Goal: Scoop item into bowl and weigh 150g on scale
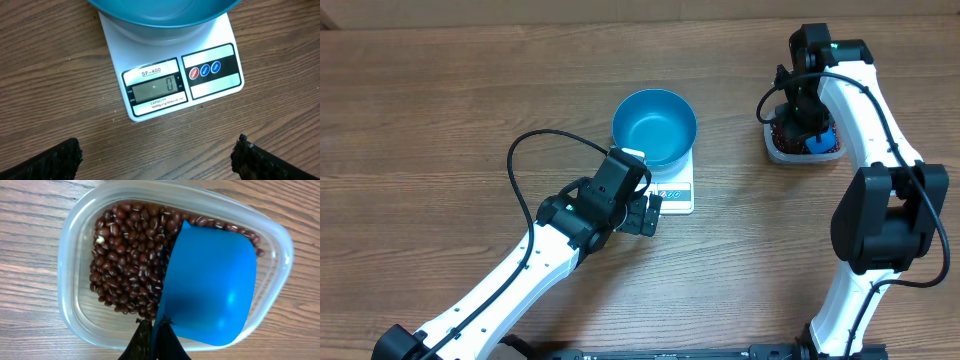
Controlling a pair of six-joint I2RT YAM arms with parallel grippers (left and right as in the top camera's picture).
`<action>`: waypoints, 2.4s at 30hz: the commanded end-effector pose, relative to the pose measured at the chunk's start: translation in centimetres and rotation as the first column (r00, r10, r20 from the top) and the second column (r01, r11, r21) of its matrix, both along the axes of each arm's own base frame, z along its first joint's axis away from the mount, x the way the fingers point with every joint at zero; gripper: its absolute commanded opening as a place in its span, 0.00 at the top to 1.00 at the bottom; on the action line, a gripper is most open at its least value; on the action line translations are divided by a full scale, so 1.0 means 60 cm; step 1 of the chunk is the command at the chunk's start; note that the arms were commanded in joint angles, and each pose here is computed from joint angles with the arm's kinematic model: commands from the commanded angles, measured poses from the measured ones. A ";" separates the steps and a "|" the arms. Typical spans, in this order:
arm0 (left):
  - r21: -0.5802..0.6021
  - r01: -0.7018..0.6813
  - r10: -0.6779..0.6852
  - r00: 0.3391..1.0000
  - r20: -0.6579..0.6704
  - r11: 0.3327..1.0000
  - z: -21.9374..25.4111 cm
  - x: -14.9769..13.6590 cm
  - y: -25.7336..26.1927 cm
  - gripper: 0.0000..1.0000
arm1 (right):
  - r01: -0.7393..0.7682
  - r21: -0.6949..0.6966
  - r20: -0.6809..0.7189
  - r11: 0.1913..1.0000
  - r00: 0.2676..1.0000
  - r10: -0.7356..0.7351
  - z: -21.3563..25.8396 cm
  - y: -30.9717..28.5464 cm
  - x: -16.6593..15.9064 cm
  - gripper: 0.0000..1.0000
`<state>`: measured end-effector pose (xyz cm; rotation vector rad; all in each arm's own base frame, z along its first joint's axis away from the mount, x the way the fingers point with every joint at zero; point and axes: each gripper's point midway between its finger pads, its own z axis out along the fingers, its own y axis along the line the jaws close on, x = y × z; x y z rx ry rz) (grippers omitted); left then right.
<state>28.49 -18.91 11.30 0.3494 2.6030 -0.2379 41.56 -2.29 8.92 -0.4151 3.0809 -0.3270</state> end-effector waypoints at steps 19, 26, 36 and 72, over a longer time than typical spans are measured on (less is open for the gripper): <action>0.017 0.006 -0.006 1.000 0.003 1.000 -0.004 -0.002 0.007 0.00 | 0.138 0.119 -0.047 0.983 0.990 -0.134 -0.081 0.012 -0.002 0.96; 0.017 0.006 -0.006 1.000 0.003 1.000 -0.004 -0.002 0.007 0.00 | 0.162 0.187 -0.037 0.969 0.987 -0.158 -0.082 0.031 0.005 0.96; 0.017 0.006 -0.006 1.000 0.003 1.000 -0.004 -0.002 0.007 0.00 | 0.198 0.291 -0.046 0.936 0.980 -0.193 -0.077 0.052 0.010 0.96; 0.017 0.006 -0.006 1.000 0.003 1.000 -0.004 -0.002 0.007 0.01 | 0.281 0.614 -0.093 0.737 0.954 -0.286 -0.047 0.008 0.010 0.96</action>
